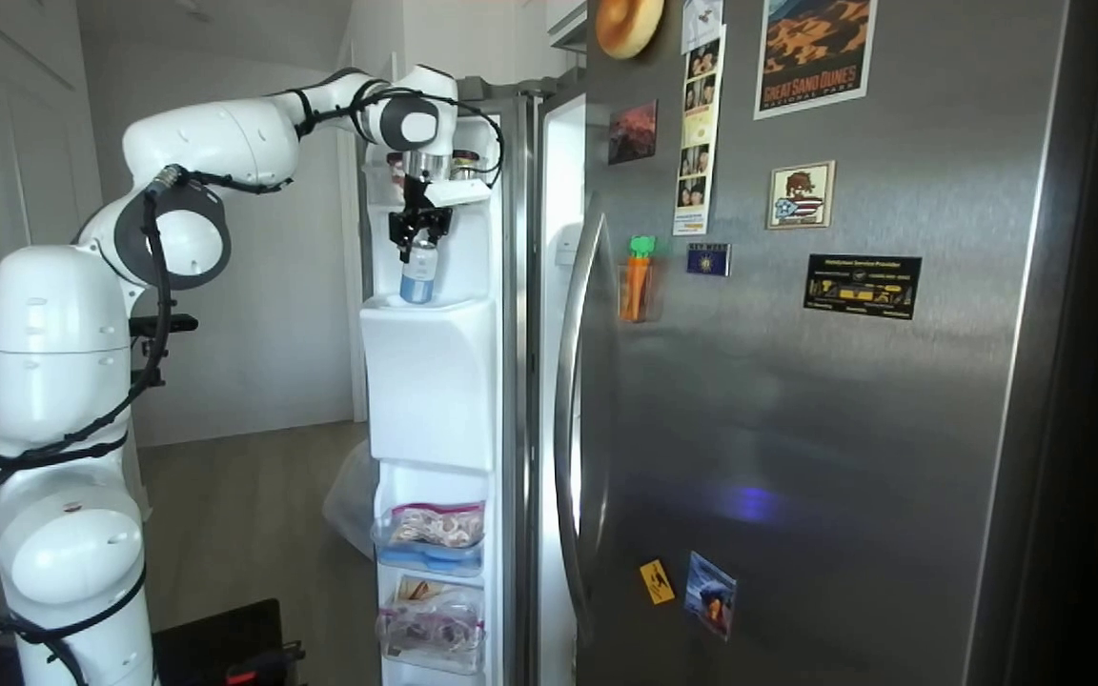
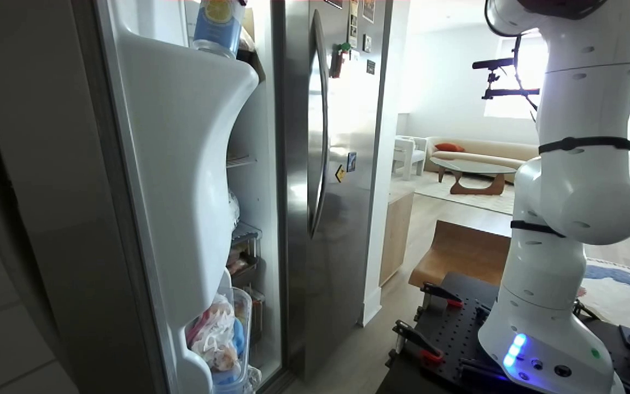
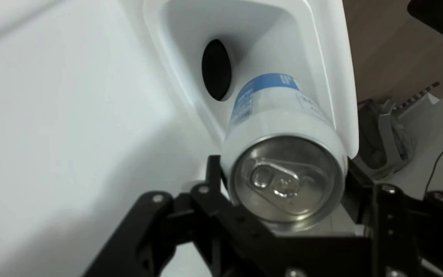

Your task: Take the can from the chair and put it on the second shelf in the fridge

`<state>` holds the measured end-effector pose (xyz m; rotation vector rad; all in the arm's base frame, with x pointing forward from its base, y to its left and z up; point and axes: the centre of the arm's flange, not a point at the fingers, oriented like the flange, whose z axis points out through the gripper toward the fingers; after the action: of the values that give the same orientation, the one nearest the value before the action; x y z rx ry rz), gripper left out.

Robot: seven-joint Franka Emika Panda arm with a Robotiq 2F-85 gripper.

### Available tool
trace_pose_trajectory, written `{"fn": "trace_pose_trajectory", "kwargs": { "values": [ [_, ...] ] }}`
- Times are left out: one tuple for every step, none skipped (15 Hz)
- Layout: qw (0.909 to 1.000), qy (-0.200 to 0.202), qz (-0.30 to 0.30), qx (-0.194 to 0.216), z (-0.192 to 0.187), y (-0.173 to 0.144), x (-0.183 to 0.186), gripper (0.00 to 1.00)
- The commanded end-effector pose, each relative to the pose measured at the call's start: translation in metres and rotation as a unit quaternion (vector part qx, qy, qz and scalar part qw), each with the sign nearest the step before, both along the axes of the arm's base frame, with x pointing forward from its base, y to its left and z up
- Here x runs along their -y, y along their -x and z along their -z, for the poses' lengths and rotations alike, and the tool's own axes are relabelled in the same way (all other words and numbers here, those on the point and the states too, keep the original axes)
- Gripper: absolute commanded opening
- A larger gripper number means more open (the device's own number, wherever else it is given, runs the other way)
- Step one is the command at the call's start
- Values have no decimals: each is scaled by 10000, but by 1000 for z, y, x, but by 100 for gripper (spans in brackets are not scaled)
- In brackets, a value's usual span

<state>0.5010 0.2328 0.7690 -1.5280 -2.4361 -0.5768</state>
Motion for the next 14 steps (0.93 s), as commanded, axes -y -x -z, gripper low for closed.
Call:
{"fn": "trace_pose_trajectory", "kwargs": {
  "values": [
    [9994, 91, 77, 325, 2, 2, -9, 47],
    [9991, 160, 88, 391, 2, 1, -9, 47],
    [9986, 243, 109, 455, 1, 1, -10, 47],
    [9983, 283, 123, 487, 1, 1, -11, 47],
    [9979, 336, 146, 534, 1, 1, -11, 79],
    [9976, 372, 160, 558, 1, 1, -11, 82],
    [9974, 416, 161, 564, 1, 1, -11, 96],
    [9972, 439, 163, 577, 1, 1, -11, 97],
    [9971, 457, 168, 587, 1, 2, -11, 96],
    [9970, 473, 169, 591, 1, 2, -11, 98],
    [9969, 491, 176, 584, 1, 3, -10, 100],
    [9969, 500, 180, 583, 1, 2, -10, 100],
    [9968, 504, 181, 589, 1, 2, -10, 100],
    [9967, 519, 185, 599, 0, 2, -9, 100]
  ]
}}
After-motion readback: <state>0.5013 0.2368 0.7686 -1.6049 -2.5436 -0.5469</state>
